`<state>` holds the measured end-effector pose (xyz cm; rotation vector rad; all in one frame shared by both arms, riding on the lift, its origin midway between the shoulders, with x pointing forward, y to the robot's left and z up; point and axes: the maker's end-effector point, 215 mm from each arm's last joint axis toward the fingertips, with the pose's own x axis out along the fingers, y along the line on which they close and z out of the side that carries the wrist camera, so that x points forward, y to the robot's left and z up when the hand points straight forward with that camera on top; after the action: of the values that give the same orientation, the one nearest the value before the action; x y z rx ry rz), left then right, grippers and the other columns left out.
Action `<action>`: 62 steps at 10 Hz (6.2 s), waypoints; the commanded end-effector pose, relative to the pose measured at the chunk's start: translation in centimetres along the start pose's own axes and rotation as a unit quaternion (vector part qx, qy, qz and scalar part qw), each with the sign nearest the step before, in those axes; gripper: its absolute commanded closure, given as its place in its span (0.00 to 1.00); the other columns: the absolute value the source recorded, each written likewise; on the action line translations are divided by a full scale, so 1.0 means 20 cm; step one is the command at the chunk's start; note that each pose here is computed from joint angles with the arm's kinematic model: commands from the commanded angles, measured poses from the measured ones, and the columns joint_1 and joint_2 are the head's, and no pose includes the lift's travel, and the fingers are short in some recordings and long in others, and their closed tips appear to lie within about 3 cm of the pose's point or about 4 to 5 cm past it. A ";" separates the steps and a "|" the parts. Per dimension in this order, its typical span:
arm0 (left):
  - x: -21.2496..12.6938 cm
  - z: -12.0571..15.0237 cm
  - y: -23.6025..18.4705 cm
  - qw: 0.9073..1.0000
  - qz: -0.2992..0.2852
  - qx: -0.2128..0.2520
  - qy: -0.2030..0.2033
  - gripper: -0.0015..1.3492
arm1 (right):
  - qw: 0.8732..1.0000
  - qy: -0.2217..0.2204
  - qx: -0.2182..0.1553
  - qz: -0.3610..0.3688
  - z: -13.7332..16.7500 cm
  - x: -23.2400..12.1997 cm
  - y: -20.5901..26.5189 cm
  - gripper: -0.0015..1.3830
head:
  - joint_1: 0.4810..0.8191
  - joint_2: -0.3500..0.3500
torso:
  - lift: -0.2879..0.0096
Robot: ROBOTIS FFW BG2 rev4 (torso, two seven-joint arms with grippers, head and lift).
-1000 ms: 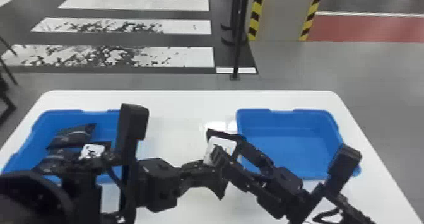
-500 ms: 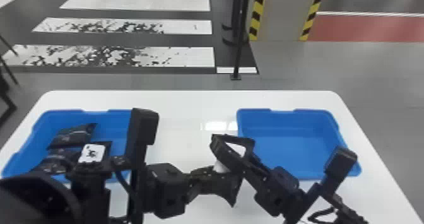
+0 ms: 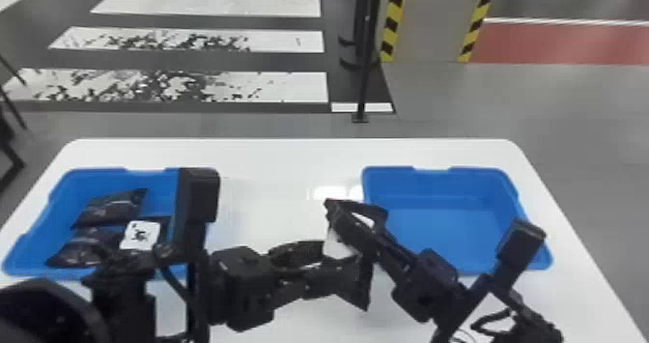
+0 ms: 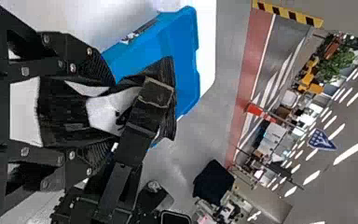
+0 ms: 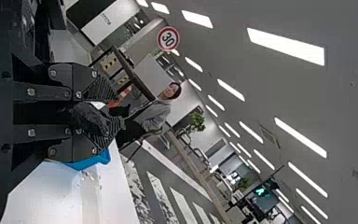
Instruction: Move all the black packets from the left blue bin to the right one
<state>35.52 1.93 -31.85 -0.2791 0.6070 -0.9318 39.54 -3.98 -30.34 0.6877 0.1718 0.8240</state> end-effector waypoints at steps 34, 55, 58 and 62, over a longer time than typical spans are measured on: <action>-0.75 -0.43 1.68 0.880 0.394 -0.220 0.150 0.50 | 0.947 -0.010 -0.137 -0.292 -0.06 -0.89 -0.52 0.19 | 0.63 0.75 | 0.50; 0.03 -0.15 0.10 0.997 0.011 -0.028 0.072 0.90 | 0.991 -0.018 -0.060 -0.122 0.05 -0.30 -0.35 0.19 | 0.63 0.30 | 0.50; 0.08 -0.14 0.02 0.997 -0.011 -0.019 0.077 0.90 | 0.997 -0.022 -0.032 -0.073 0.02 -0.17 -0.20 0.20 | 0.63 0.31 | 0.50; 0.09 -0.11 0.01 0.997 -0.015 -0.016 0.074 0.90 | 0.998 -0.019 0.008 -0.053 -0.06 -0.12 -0.16 0.93 | 0.63 0.35 | 0.50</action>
<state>35.11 0.64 -34.58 -0.2490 0.7602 -0.9777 39.47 -6.92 -33.30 0.6922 0.1747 0.7067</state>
